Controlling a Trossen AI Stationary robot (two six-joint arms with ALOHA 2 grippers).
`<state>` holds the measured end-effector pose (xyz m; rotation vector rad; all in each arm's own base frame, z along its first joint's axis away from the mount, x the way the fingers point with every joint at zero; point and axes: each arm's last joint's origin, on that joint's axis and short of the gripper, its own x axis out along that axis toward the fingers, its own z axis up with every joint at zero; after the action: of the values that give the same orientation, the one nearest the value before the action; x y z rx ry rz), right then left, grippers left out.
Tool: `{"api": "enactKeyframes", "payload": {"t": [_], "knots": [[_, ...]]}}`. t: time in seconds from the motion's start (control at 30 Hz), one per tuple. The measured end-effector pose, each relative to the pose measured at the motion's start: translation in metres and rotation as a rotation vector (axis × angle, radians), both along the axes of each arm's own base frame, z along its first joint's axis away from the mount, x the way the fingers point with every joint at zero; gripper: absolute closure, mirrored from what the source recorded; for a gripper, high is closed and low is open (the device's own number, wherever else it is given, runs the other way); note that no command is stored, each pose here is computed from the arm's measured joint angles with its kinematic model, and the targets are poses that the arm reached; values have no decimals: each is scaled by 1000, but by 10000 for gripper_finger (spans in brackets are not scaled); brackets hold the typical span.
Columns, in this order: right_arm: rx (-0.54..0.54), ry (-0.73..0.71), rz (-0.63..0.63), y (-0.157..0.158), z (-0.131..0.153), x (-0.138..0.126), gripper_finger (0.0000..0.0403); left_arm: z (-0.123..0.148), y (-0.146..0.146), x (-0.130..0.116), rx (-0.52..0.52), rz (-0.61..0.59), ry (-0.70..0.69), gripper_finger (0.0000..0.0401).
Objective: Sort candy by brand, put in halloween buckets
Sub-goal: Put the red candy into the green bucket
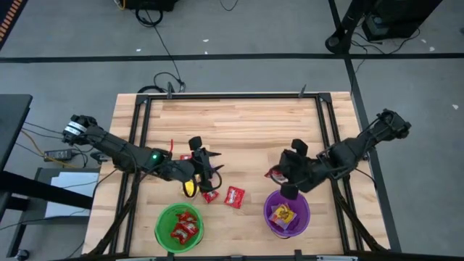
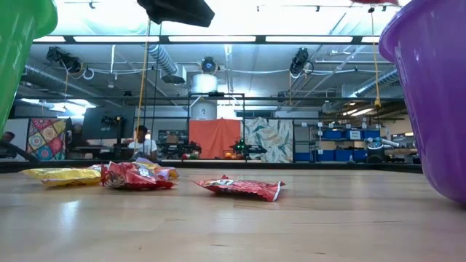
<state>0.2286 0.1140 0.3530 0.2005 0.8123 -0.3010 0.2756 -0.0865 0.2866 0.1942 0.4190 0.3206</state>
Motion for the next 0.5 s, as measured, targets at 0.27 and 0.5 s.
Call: {"api": "enactKeyframes", "payload": {"t": [0.27, 0.5], "knots": [[156, 57, -67, 25, -3, -27, 395, -8, 6, 0, -52, 3, 29, 208], [131, -37, -116, 36, -1, -36, 395, -14, 8, -6, -20, -3, 95, 208]]}}
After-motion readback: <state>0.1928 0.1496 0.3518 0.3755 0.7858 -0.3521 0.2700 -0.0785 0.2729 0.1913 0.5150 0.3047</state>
